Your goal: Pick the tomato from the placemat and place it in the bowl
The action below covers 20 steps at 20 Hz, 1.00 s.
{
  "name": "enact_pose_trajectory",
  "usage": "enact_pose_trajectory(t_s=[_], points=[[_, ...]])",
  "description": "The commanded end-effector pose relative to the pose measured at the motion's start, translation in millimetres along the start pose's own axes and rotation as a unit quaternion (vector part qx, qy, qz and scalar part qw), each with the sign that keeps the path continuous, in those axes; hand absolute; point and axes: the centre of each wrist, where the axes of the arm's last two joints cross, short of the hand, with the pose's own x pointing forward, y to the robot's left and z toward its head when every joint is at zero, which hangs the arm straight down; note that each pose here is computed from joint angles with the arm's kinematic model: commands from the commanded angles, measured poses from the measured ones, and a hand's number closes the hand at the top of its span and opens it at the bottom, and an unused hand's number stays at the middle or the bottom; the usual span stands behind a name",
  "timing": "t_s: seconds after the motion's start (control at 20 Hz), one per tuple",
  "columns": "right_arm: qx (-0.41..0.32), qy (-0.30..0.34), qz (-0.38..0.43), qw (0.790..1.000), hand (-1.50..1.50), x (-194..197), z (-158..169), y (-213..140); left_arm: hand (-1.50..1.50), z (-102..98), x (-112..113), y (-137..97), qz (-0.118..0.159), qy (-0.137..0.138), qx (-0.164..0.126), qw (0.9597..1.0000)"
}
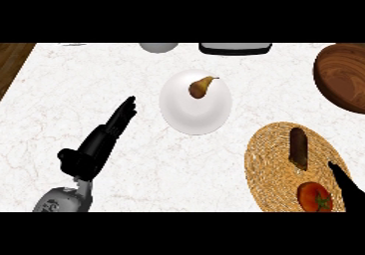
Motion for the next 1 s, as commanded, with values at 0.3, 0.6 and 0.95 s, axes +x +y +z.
enact_pose_trajectory(t_s=[0.3, 0.6, 0.95], points=[[-0.056, -0.068, -0.008, 0.996, 1.5, -18.2, -19.1, 5.0, 0.0, -7.0, -8.1, -9.2, 0.005, 0.001, -0.003, 1.0], [-0.071, -0.065, -0.006, 0.995, 1.5, -18.9, -39.8, 13.9, 0.0, 2.9, -10.7, 12.6, 0.004, -0.005, -0.003, 1.0], [-0.071, -0.062, 0.074, 0.993, 1.5, 72.3, -82.8, -26.6, 0.0, -15.8, 10.3, -4.5, -0.008, -0.012, -0.027, 0.9995]])
